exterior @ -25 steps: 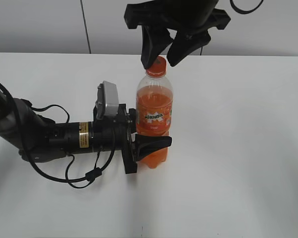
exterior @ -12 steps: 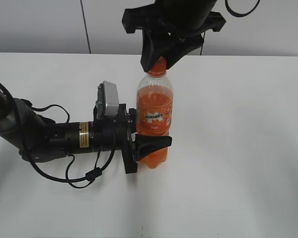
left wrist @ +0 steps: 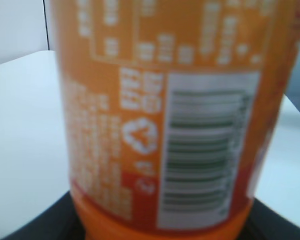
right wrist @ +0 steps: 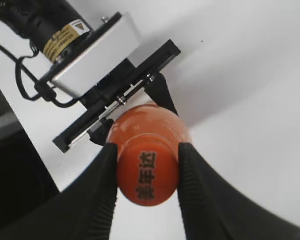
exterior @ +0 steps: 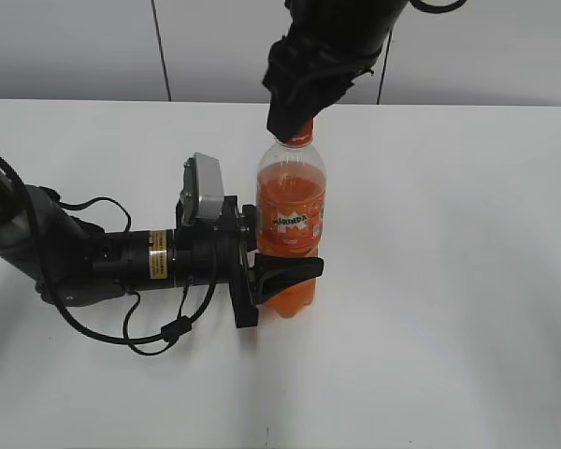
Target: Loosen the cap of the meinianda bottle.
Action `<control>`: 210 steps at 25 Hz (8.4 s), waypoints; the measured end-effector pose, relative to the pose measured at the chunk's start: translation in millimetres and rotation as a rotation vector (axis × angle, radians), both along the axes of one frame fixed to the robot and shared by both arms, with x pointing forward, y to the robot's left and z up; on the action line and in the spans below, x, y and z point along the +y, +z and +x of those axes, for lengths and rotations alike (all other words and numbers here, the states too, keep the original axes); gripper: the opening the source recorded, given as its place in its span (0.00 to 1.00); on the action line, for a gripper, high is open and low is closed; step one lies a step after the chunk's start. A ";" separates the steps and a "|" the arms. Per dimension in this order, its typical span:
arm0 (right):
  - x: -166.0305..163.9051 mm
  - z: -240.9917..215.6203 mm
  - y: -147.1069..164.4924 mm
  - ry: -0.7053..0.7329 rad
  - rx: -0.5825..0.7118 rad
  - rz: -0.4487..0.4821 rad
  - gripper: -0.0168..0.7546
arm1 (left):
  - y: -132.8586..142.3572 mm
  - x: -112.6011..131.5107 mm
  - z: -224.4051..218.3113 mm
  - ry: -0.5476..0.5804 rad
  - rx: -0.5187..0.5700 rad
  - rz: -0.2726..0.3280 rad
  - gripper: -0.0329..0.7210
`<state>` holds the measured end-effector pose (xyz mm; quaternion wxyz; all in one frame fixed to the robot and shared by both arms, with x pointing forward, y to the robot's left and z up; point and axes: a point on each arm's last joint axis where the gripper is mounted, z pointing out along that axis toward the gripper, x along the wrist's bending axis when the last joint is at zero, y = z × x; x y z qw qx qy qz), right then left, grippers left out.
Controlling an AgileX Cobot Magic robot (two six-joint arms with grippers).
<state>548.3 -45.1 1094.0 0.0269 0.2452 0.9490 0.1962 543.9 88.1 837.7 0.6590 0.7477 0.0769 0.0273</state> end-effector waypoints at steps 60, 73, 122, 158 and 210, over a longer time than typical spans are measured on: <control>4.8 -6.4 6.5 0.931 -0.360 -0.056 0.59 | -0.2 -0.1 -0.6 -0.006 -0.001 0.002 0.55; -6.3 -32.0 84.8 -0.008 -0.069 0.284 0.62 | 0.1 -0.2 -0.2 -0.007 -0.003 0.001 0.55; 0.8 0.5 -2.3 -0.576 0.230 0.090 0.39 | 0.2 -0.2 0.0 -0.005 -0.002 0.001 0.55; -0.4 -1.1 -0.3 1.190 -0.450 -0.186 0.38 | 0.0 -0.3 -0.6 -0.013 -0.007 0.004 0.55; 0.4 -29.1 47.3 -0.201 0.147 0.260 0.67 | 0.1 -0.6 -0.5 -0.020 -0.027 0.007 0.55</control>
